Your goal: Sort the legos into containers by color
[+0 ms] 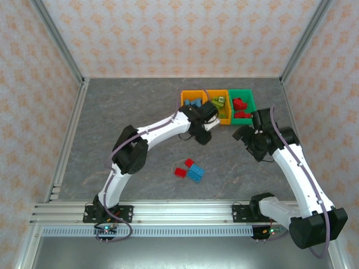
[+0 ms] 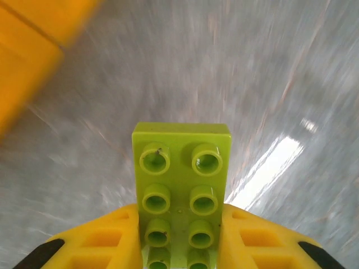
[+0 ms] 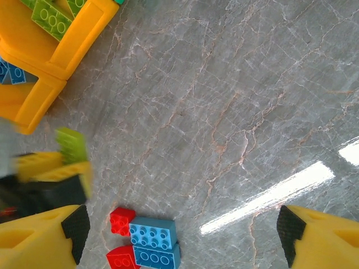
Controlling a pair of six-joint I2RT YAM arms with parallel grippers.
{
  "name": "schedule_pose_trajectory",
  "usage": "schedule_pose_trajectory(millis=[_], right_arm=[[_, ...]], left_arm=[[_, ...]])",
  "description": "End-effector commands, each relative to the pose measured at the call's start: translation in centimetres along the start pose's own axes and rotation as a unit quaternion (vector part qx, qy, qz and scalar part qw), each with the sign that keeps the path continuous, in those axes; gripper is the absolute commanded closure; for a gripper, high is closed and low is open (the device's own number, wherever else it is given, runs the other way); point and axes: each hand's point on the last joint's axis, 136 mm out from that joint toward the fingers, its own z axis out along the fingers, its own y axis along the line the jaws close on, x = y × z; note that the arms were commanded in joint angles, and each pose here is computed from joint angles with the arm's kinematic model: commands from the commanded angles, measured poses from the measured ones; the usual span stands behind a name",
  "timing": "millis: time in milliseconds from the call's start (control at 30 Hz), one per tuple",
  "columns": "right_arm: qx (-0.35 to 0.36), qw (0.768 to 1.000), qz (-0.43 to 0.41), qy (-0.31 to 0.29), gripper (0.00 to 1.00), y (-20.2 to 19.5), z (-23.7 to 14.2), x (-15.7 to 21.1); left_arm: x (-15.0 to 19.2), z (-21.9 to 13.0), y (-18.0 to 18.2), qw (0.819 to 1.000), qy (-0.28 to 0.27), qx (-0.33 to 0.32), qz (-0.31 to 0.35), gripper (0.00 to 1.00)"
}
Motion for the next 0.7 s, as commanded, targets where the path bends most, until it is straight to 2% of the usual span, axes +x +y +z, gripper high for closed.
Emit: schedule_pose_trajectory(millis=[0, 167, 267, 433, 533, 600, 667], right_arm=[[-0.014, 1.000, 0.013, -0.020, 0.11, 0.9, -0.7, -0.8], [-0.018, 1.000, 0.014, -0.020, 0.11, 1.7, -0.6, -1.2], [-0.025, 0.999, 0.011, -0.021, 0.11, 2.3, -1.1, -1.5], [-0.020, 1.000, 0.000, -0.022, 0.11, 2.2, -2.2, -1.5], [-0.011, 1.000, -0.002, -0.025, 0.11, 1.5, -2.7, -1.3], [-0.012, 1.000, 0.003, -0.029, 0.11, 1.1, -2.7, -1.2], [-0.016, 0.999, 0.010, -0.028, 0.11, 0.9, -2.5, -0.9]], left_arm=[[-7.1, -6.6, 1.7, 0.989, -0.129, -0.007, -0.066, 0.69], [-12.7, -6.7, 7.1, 0.961, -0.202, -0.054, -0.181, 0.69], [-15.3, -5.9, 8.9, 0.944, -0.242, -0.064, -0.214, 0.69], [-19.4, -4.9, 9.6, 0.912, -0.324, -0.037, -0.249, 0.68], [-20.7, -4.6, 9.8, 0.898, -0.353, -0.024, -0.263, 0.68], [-20.9, -4.5, 9.8, 0.895, -0.356, -0.023, -0.268, 0.62], [-20.7, -4.6, 9.8, 0.896, -0.352, -0.024, -0.269, 0.52]])
